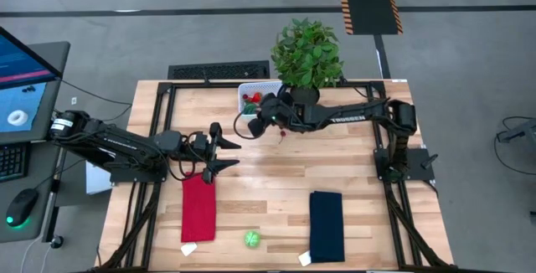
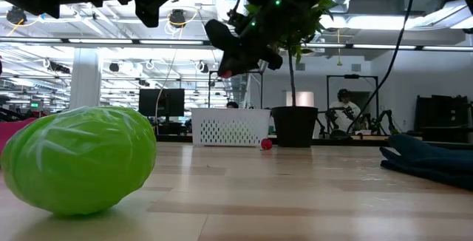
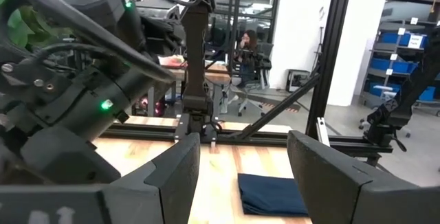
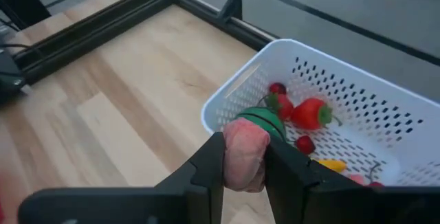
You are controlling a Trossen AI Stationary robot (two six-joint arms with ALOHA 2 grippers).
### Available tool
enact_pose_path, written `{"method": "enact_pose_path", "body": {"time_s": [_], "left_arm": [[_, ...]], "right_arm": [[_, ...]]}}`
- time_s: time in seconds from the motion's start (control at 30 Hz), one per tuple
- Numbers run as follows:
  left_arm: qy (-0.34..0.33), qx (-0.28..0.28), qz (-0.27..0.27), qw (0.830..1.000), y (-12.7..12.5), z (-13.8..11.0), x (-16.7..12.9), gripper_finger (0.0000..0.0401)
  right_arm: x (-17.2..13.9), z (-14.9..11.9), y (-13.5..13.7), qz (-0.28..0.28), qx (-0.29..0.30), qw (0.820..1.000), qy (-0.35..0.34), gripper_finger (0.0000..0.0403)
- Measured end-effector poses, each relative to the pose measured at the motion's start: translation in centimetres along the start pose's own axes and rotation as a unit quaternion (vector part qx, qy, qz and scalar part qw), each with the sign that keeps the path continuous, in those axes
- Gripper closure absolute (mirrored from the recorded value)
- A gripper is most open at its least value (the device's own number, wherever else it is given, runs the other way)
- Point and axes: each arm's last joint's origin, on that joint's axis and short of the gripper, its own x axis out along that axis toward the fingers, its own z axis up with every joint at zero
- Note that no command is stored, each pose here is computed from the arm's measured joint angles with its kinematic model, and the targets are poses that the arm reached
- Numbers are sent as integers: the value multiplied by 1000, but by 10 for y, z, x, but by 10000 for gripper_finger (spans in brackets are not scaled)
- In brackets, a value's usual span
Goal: Pick and placing Produce into tupperware
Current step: Put the peach into the white basket
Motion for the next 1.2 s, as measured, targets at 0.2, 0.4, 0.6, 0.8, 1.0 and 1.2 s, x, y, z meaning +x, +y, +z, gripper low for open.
{"method": "enact_pose_path", "body": {"time_s": [0.2,0.4,0.6,0.8,1.0,1.2], "left_arm": [[-1,-4,-3,1000,0,0,0,192],[-5,-6,-4,1000,0,1,0,192],[-4,-13,-5,1000,0,1,0,192],[-3,-16,-15,1000,-2,1,0,192],[-3,-16,-17,1000,-2,1,0,192],[-3,-20,-17,1000,-2,1,0,192]], "right_arm": [[2,3,-6,-15,-18,1000,-8,295],[7,8,-15,-24,-10,1000,-17,295],[33,-4,-20,-43,6,999,-6,294],[60,-18,-16,-95,-23,995,4,294],[77,-12,-16,-98,-29,995,2,285],[78,-6,-15,-90,-40,995,6,192]]}}
